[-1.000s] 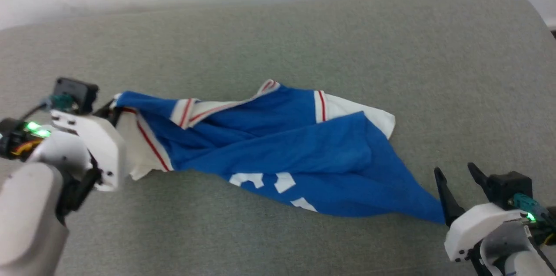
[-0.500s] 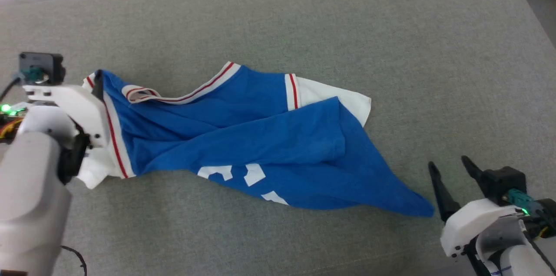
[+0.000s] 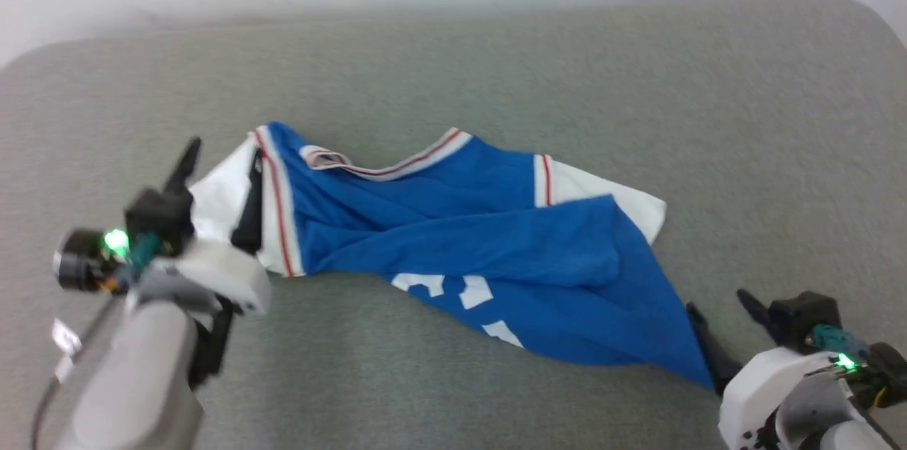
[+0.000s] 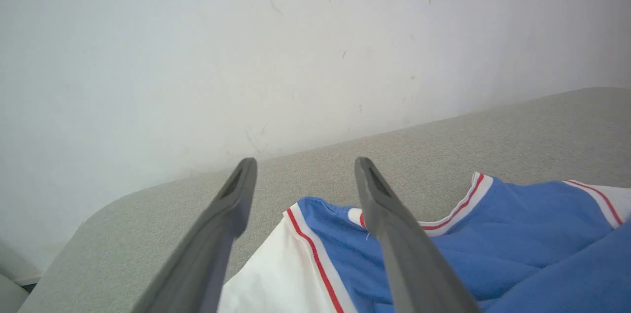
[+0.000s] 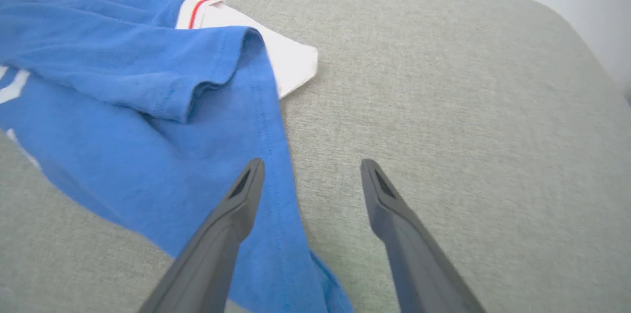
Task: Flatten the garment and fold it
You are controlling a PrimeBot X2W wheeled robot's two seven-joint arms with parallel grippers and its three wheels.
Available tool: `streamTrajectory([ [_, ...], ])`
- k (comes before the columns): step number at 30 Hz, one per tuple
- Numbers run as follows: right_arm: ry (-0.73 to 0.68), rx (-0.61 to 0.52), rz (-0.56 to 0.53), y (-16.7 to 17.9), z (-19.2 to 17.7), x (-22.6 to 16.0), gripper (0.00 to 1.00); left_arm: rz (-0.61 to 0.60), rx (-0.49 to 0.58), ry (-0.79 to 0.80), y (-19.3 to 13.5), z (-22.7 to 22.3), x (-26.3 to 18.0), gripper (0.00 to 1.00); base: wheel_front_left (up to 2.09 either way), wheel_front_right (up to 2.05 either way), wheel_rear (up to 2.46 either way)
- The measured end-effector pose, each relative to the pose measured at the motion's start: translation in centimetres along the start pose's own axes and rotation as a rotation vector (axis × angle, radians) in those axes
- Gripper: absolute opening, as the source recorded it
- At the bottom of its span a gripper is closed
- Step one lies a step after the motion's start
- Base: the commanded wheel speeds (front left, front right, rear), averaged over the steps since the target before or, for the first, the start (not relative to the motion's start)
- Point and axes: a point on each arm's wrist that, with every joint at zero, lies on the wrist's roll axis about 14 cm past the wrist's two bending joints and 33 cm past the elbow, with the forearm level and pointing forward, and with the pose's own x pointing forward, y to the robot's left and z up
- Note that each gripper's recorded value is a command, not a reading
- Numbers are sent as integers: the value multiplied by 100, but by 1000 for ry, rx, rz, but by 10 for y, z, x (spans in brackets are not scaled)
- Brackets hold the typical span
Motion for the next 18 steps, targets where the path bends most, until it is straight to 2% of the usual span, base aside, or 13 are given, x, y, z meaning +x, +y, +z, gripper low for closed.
streamTrajectory([
  [5, 57, -4, 131, 34, -3, 0, 100, 58, -10, -62, -3, 12, -50, 100, 0, 0, 0],
  [9, 135, -30, 213, 54, -16, -2, 100, 111, -60, -64, -9, 10, -88, 100, 0, 0, 0],
  [17, 209, -83, 253, 63, -31, 13, 100, 217, -130, -49, -3, 4, -125, 100, 0, 0, 0],
  [18, 229, -86, 256, 65, -35, 15, 34, 227, -135, -47, -1, 3, -126, 100, 0, 0, 0],
])
